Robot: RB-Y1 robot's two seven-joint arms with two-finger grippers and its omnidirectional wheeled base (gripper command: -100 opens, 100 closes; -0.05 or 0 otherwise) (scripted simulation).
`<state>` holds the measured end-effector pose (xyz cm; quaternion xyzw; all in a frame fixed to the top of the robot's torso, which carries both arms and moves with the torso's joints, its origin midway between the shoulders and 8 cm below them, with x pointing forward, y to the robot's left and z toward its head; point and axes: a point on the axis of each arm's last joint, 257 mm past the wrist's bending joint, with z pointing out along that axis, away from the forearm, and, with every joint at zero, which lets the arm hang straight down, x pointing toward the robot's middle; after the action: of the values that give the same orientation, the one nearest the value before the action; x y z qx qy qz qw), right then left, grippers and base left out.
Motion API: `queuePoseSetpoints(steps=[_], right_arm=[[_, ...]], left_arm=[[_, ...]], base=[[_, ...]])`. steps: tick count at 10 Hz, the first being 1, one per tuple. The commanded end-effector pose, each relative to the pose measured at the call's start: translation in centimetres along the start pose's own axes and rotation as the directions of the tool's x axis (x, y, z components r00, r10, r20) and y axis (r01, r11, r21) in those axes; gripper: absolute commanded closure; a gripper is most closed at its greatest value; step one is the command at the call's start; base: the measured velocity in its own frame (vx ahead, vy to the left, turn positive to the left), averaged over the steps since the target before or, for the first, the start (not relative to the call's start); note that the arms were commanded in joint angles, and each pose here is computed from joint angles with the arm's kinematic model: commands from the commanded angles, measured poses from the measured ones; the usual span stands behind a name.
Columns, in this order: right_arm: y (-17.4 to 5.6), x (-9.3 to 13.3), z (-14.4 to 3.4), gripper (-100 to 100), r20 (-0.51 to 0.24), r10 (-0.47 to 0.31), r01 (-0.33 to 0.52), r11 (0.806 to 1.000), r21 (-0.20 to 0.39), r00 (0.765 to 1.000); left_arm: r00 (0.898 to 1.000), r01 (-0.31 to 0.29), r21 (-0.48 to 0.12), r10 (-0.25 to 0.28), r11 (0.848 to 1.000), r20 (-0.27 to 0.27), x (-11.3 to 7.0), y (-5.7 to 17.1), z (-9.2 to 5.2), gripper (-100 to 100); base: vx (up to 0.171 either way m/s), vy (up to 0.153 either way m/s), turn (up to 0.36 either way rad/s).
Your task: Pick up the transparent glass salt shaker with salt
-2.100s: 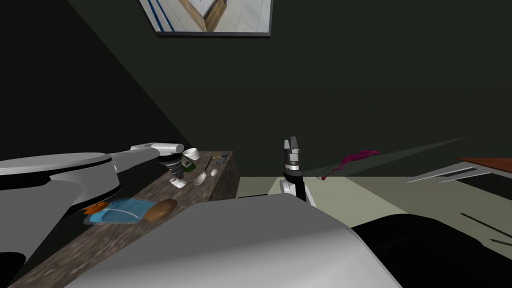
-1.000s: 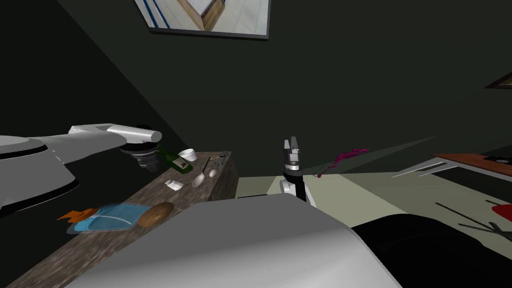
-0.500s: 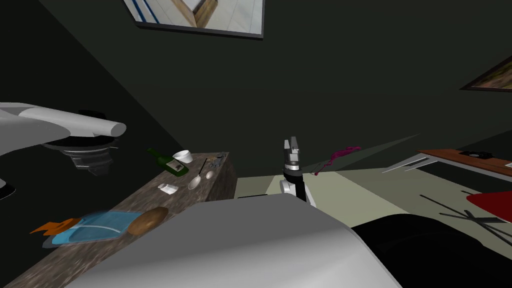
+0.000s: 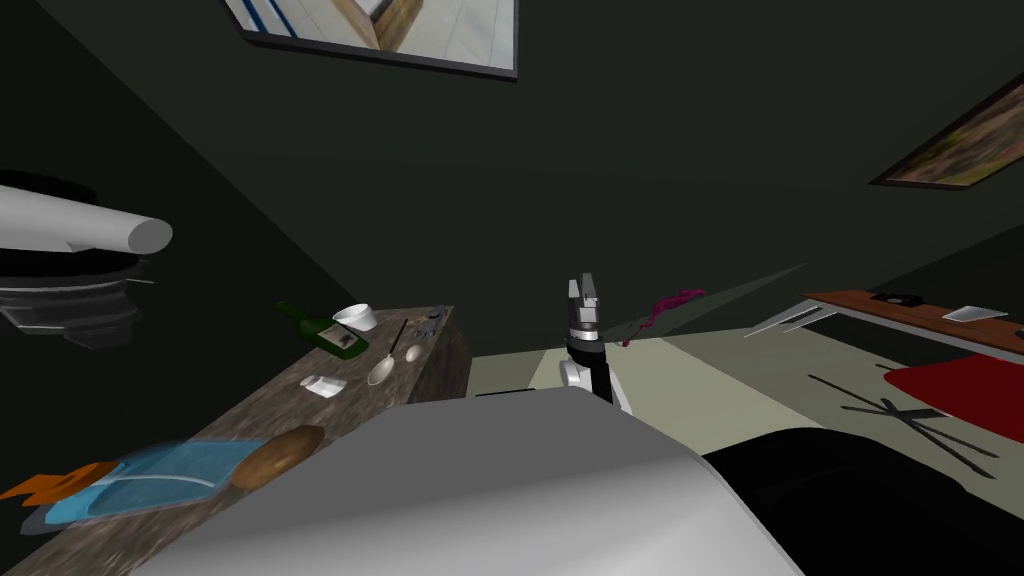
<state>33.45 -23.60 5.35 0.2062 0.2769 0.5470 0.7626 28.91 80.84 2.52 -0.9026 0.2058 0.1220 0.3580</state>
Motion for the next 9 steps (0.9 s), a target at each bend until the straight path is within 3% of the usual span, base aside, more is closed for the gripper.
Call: queuePoseSetpoints(steps=[1, 2, 5, 8, 9], right_arm=[[0.0, 0.0, 0.0, 0, 0.000, 0.000, 0.000, 1.000, 0.000, 1.000], [0.0, 0.0, 0.0, 0, 0.000, 0.000, 0.000, 1.000, 0.000, 1.000], [0.0, 0.0, 0.0, 0, 0.000, 0.000, 0.000, 1.000, 0.000, 1.000], [0.0, 0.0, 0.0, 0, 0.000, 0.000, 0.000, 1.000, 0.000, 1.000], [0.0, 0.0, 0.0, 0, 0.000, 0.000, 0.000, 1.000, 0.000, 1.000]], left_arm=[[0.996, 0.038, 0.015, -0.039, 0.999, 0.082, -6.1, -1.1, 0.3, -100], [0.993, 0.050, 0.015, -0.052, 0.999, 0.108, -7.7, -1.1, 0.6, -100], [0.995, 0.079, 0.038, -0.081, 0.996, 0.052, -6.7, -2.3, -1.0, -100], [0.992, 0.123, 0.068, -0.121, 0.990, -0.032, -5.5, -4.1, -3.4, -100], [0.994, 0.093, 0.066, -0.096, 0.993, 0.053, -9.8, -3.5, -2.2, -100]], base=[[0.001, -0.017, 0.008], [0.001, -0.006, 0.031], [0.000, 0.000, 0.000], [0.000, 0.000, 0.000], [0.107, -0.031, 0.165]])
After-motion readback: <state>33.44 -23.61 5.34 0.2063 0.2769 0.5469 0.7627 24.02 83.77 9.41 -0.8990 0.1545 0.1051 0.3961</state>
